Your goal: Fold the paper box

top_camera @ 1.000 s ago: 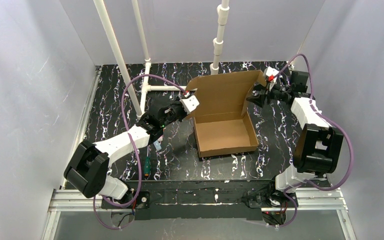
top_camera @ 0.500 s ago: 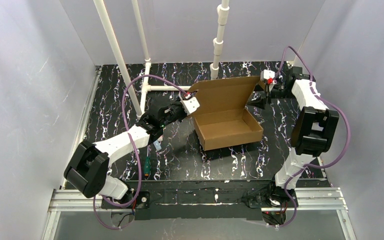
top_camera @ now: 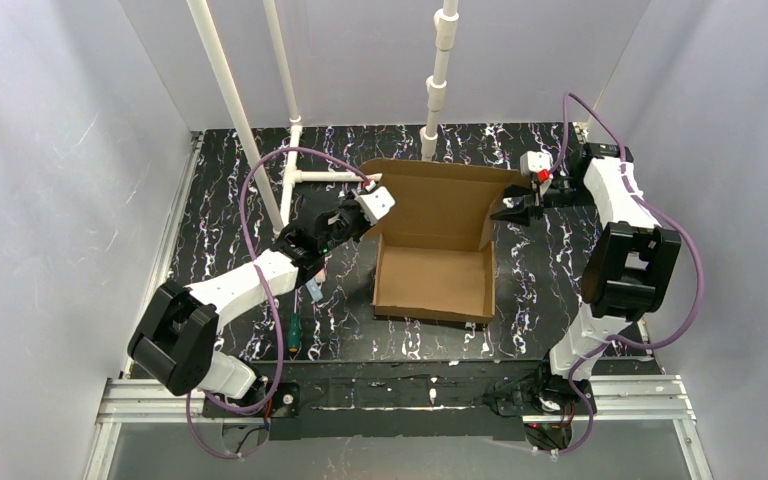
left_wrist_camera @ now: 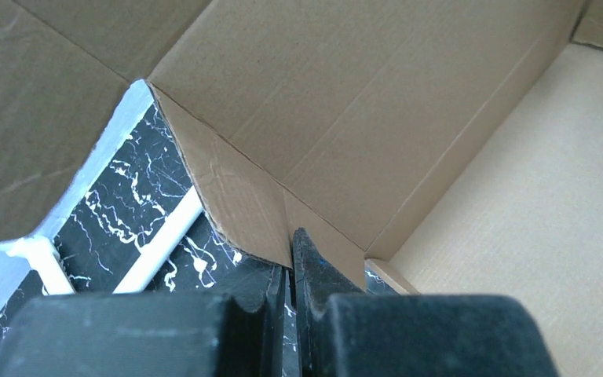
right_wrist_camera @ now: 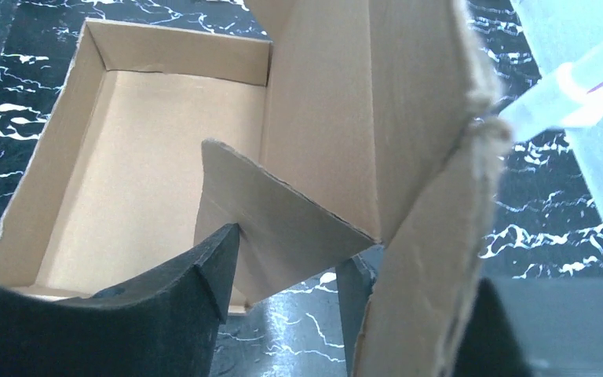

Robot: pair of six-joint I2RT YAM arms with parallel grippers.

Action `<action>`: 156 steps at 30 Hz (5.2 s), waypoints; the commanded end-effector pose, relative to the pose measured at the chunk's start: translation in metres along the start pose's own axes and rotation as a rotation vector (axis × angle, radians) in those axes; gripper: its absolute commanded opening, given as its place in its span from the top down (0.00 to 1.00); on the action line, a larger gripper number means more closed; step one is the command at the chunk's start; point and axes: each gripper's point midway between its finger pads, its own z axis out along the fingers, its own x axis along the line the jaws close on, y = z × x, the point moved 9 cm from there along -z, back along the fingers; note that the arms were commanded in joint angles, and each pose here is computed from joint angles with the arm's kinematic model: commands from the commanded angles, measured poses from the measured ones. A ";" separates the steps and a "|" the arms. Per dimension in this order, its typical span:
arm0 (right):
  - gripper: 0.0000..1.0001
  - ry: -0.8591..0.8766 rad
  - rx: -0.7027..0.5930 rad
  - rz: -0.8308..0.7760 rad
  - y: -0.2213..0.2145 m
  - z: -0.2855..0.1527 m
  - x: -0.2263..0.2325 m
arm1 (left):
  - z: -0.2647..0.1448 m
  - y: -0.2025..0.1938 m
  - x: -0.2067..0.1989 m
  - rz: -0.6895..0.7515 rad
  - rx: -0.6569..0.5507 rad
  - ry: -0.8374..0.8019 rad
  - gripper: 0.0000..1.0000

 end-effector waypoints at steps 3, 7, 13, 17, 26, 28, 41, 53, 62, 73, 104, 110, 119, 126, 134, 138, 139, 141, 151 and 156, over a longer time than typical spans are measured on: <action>0.53 0.036 -0.047 -0.055 0.032 0.013 0.015 | 0.005 0.032 -0.003 -0.017 -0.115 -0.063 1.00; 0.59 0.039 -0.043 -0.034 0.028 0.013 0.016 | 0.006 0.035 -0.003 -0.054 -0.121 -0.066 0.99; 0.67 0.044 -0.032 -0.021 0.023 0.014 0.016 | 0.003 0.043 -0.003 -0.136 -0.142 -0.064 0.90; 0.72 0.048 -0.025 -0.017 0.020 0.014 0.019 | -0.002 0.047 -0.006 -0.234 -0.151 -0.066 0.76; 0.87 0.053 0.000 -0.033 0.022 0.013 0.028 | 0.001 0.040 -0.022 -0.467 -0.112 -0.107 0.52; 0.89 0.054 -0.001 -0.030 0.021 0.013 0.029 | 0.003 0.041 -0.023 -0.517 -0.109 -0.116 0.47; 0.91 0.052 0.007 -0.032 0.022 0.011 0.036 | -0.029 0.047 -0.021 -0.693 -0.159 -0.211 0.22; 0.91 0.053 0.024 -0.029 0.015 0.006 0.043 | -0.108 0.010 -0.034 -0.992 0.042 -0.061 0.18; 0.91 0.045 0.024 -0.037 0.017 0.004 0.045 | -0.180 -0.041 -0.057 -1.179 0.590 0.386 0.24; 0.91 0.036 0.021 -0.025 0.015 0.003 0.045 | -0.130 -0.076 -0.043 -1.222 0.871 0.678 0.47; 0.91 0.035 0.015 -0.006 0.011 0.002 0.046 | -0.107 -0.107 -0.035 -1.265 0.953 0.621 1.00; 0.91 0.030 0.016 -0.004 0.010 0.000 0.046 | -0.127 -0.049 -0.057 -1.311 0.544 0.070 1.00; 0.91 0.023 0.010 0.010 0.008 -0.001 0.046 | -0.082 0.028 -0.110 -1.062 0.180 -0.387 1.00; 0.91 0.016 0.011 0.018 0.006 -0.003 0.047 | -0.015 0.026 -0.100 -1.276 0.198 -0.078 0.91; 0.91 0.014 0.010 0.014 0.006 -0.003 0.047 | -0.004 0.021 -0.103 -1.335 0.231 -0.037 0.58; 0.91 0.018 0.012 0.018 0.003 -0.003 0.047 | -0.045 0.017 -0.100 -1.216 0.160 -0.041 0.54; 0.91 0.019 0.012 0.021 0.002 -0.003 0.047 | -0.054 0.011 -0.100 -1.188 0.157 -0.026 0.51; 0.91 0.019 0.012 0.022 0.002 -0.002 0.047 | -0.077 -0.004 -0.098 -1.130 0.166 0.058 0.47; 0.91 0.018 0.008 0.025 0.002 -0.002 0.047 | -0.127 -0.086 -0.053 -1.143 0.501 0.544 0.38; 0.91 0.016 0.007 0.027 0.003 -0.002 0.047 | -0.102 -0.093 -0.031 -1.106 0.700 0.680 0.47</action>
